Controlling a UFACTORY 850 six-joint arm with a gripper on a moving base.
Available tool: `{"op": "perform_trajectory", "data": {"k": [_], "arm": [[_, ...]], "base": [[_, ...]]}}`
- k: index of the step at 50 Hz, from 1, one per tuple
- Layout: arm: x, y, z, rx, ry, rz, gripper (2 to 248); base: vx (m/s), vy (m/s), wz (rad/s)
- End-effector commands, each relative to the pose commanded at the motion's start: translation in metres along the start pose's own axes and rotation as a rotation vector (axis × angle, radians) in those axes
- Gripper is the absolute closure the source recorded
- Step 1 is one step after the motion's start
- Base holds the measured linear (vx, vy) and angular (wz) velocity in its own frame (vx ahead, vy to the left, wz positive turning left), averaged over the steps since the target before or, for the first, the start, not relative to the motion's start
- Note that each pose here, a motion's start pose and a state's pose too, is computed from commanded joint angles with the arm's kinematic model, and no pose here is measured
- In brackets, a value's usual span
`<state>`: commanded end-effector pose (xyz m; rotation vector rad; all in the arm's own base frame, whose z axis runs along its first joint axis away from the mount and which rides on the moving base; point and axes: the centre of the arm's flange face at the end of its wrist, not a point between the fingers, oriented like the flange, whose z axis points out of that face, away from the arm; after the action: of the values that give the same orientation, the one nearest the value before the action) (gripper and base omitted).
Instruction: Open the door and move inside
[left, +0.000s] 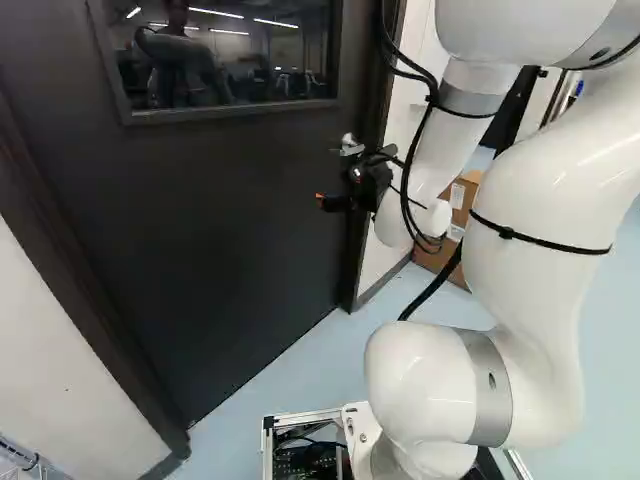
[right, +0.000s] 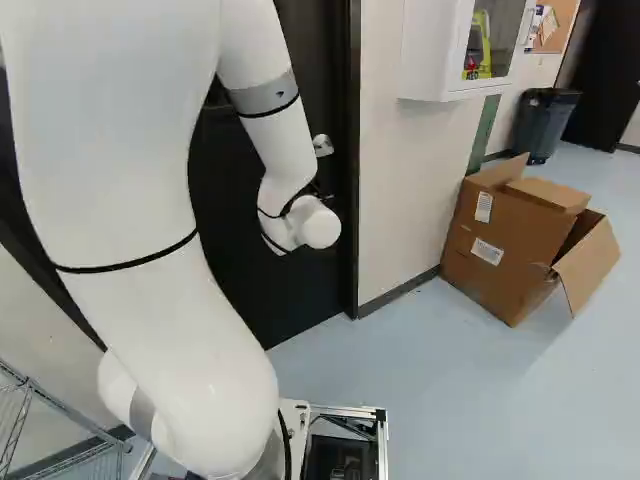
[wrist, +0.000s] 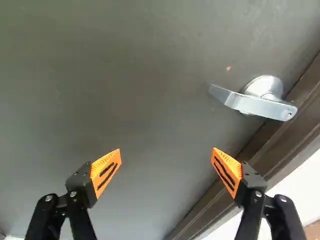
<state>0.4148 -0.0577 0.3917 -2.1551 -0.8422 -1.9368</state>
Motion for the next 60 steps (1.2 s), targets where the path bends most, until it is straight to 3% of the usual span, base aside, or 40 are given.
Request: {"op": "perform_trajectory", "data": {"k": [28, 60], "arm": [[0.029, 0.012, -0.004, -0.027, 0.050, -0.051, 3], [0.061, 0.041, 0.012, -0.052, 0.111, -0.111, 3]], "base": [[0.000, 0.000, 0.000], [0.000, 0.000, 0.000]]}}
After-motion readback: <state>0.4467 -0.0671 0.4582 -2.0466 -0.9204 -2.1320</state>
